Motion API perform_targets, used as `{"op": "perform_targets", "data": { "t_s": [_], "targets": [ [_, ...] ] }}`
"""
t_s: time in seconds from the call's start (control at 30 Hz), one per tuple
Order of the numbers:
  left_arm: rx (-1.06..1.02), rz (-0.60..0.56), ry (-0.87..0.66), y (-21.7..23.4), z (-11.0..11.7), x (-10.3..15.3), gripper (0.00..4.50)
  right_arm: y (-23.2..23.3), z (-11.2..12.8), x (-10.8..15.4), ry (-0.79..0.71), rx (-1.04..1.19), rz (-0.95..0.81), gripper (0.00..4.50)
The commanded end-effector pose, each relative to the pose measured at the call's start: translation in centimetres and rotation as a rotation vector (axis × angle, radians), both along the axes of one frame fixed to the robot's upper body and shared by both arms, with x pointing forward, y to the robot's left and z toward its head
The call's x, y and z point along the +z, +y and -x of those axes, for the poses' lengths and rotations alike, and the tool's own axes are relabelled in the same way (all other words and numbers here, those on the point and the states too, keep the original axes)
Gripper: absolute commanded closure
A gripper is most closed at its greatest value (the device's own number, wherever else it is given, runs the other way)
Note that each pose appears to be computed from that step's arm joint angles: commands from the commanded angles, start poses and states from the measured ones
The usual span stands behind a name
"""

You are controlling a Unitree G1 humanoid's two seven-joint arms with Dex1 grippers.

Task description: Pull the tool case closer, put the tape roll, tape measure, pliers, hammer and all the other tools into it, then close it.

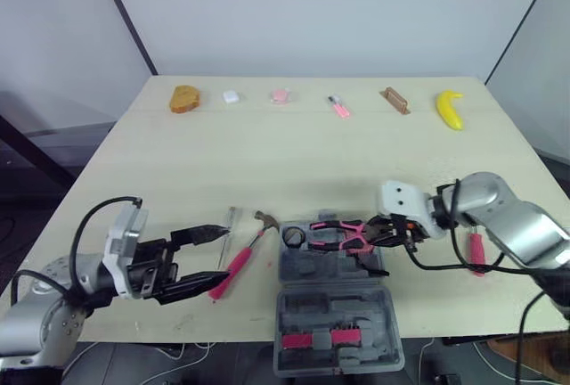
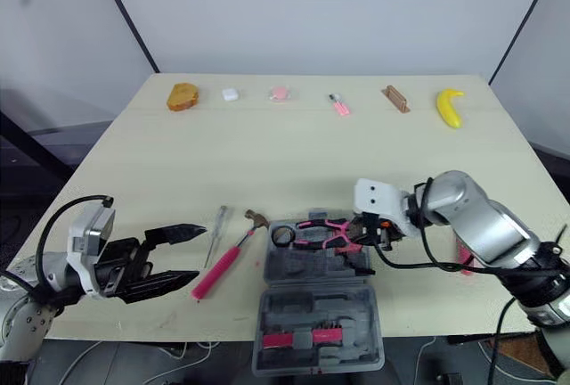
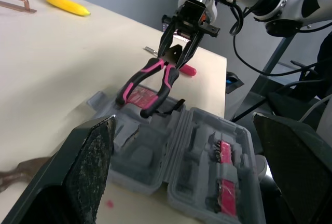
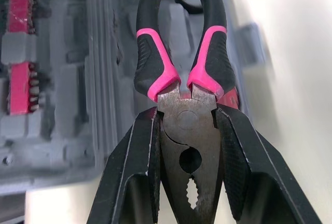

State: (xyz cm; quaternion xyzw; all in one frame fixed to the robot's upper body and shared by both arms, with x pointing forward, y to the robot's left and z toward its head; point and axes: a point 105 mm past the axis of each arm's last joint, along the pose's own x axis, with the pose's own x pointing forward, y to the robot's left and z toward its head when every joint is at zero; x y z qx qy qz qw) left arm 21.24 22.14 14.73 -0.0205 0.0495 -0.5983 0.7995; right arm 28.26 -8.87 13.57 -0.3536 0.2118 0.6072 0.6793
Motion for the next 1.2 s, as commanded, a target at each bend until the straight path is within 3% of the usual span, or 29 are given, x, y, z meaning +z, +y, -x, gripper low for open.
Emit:
{"op": "perform_targets", "data": {
  "t_s": [0.03,1.0,1.03,1.1,1.2],
  "targets": [
    [0.010,-0.024,-0.049,0.8,0.2,0.7,0.00,0.9,0.1,-0.2,-0.018,0.038,0.035,3.53],
    [0.057,-0.026,-0.044,1.0,0.4,-0.3,0.00,5.7,-0.6,-5.4,0.034,0.076,0.137,3.53],
    [0.058,-0.023,-0.040,1.0,0.4,-0.3,0.00,5.6,-0.8,-5.6,0.025,0.080,0.135,2.50],
    [0.059,-0.020,-0.036,1.0,0.5,-0.3,0.00,5.7,-1.0,-5.7,0.006,0.087,0.125,1.71],
    [0.058,-0.018,-0.033,0.9,0.6,-0.4,0.00,6.0,-1.5,-4.6,-0.029,0.078,0.042,0.16]
  ]
}}
